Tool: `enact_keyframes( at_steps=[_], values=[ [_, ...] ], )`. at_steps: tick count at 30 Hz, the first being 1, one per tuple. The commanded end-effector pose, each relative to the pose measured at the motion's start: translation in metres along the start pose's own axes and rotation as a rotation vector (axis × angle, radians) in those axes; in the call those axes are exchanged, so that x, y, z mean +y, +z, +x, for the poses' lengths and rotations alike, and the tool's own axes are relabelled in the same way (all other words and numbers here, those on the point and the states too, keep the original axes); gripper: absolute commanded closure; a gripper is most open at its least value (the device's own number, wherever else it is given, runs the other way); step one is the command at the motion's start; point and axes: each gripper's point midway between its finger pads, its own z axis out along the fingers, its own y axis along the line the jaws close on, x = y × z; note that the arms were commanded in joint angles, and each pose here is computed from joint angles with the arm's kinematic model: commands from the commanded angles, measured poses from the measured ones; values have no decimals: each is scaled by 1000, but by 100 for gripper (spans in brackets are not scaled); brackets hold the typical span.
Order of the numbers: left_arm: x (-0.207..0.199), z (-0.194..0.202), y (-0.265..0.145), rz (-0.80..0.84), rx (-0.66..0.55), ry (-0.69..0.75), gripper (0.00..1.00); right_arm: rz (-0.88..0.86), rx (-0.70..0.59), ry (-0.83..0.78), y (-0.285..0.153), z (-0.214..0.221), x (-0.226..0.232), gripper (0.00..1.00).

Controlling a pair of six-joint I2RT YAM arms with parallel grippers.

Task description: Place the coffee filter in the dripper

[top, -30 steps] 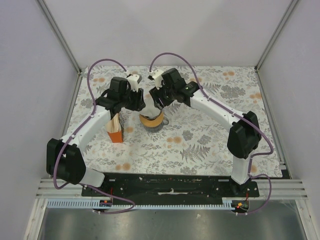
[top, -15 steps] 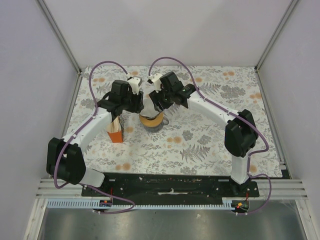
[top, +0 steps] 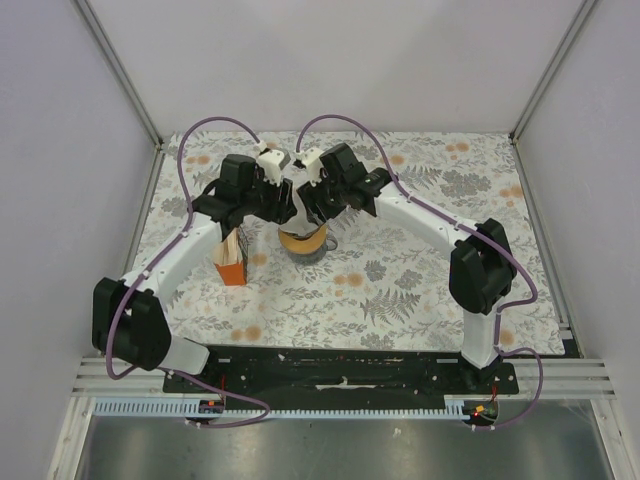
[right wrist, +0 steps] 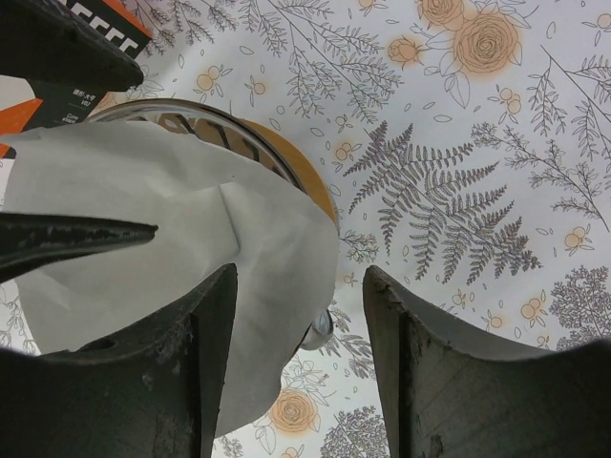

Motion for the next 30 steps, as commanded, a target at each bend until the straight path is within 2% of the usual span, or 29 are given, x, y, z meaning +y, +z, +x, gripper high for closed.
enact_keyframes(
  at_steps=[1,5,7,10,14,18,22,26,30],
  values=[
    [-17,-34,-4,99,-88,65,42,-26,-57,-15,-10,-15,5,37],
    [-9,-31,7,73,-66,71,42,-35,-61,-12,-9,-16,6,37],
    [-7,-29,12,64,-59,70,45,-44,-64,-11,-9,-17,8,38],
    [-1,-23,18,45,-41,69,53,-46,-66,-6,-9,-16,7,38],
    [5,-20,20,4,-33,74,72,-43,-66,2,-9,-14,5,38],
    [7,-22,14,-14,-55,94,80,-42,-71,5,-11,-13,4,39],
    [2,-21,11,0,-59,107,78,-43,-76,2,-13,-15,5,39],
    [-2,-22,7,17,-68,115,61,-46,-102,-6,-22,-24,6,38],
    [-4,-27,2,25,-75,121,50,-52,-125,-22,-30,-32,8,37]
  ],
)
